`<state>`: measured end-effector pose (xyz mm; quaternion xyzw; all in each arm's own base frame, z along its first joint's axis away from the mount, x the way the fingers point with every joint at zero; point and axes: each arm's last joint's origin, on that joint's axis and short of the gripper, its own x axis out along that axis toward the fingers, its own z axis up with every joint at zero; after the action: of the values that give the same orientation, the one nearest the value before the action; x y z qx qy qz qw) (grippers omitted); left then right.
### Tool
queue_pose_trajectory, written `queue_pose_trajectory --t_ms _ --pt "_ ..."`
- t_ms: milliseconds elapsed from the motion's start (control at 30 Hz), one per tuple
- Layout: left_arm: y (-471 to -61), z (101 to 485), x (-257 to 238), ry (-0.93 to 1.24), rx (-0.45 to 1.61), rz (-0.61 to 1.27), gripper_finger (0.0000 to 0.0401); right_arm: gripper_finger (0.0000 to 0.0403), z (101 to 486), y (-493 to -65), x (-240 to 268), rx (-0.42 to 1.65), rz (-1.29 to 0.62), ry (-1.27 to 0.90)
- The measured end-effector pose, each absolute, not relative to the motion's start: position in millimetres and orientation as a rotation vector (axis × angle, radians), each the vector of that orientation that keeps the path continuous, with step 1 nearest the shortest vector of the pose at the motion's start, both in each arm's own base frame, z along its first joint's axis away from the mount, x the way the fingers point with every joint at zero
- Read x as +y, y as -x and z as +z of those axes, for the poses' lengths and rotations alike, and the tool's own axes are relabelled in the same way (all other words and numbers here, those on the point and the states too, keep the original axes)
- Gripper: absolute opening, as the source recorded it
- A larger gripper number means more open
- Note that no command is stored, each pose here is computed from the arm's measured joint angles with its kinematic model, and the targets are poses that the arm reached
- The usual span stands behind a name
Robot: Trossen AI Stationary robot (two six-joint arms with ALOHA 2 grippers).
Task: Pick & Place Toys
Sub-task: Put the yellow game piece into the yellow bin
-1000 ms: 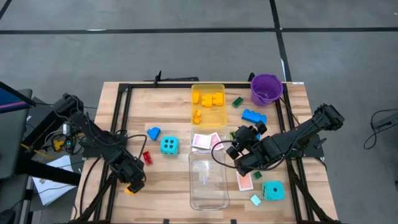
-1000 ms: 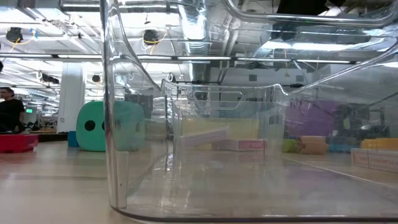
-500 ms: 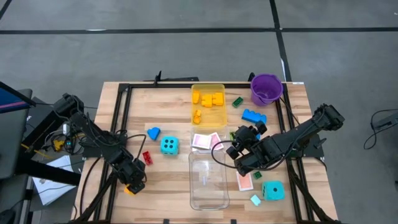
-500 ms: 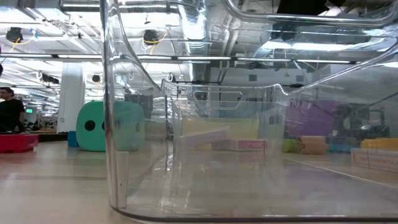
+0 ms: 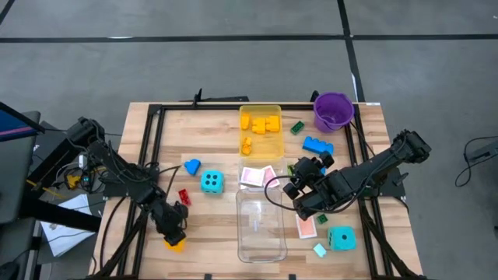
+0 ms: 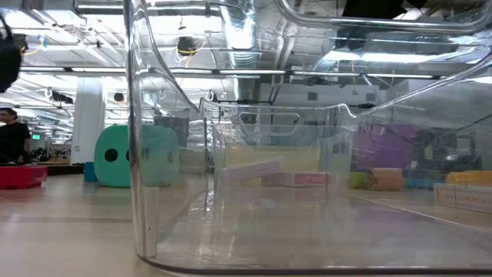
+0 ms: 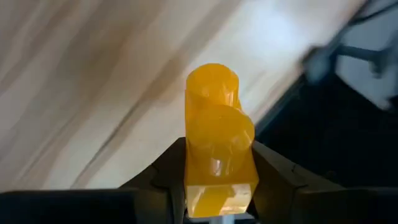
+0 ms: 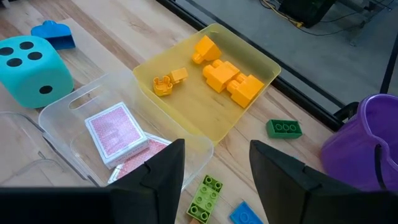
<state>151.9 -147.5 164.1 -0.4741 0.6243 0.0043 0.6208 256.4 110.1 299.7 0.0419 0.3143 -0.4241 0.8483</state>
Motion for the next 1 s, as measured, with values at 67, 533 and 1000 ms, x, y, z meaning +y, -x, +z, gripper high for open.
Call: queue_pose_trajectory --t_ms 67,533,1000 --pt "-159.5 168.2 -147.3 1.096 1.362 -0.061 0.0125 0.0173 299.7 -256.4 110.1 0.662 -0.894 -0.089" --pt "-210.6 202.1 -119.5 1.005 0.856 -0.488 0.0125 0.0173 299.7 -256.2 110.0 0.665 -0.894 -0.085" --pt "-244.0 218.1 -49.6 0.668 0.544 -0.397 0.0125 0.0173 299.5 -255.7 109.8 0.671 -0.895 -0.083"
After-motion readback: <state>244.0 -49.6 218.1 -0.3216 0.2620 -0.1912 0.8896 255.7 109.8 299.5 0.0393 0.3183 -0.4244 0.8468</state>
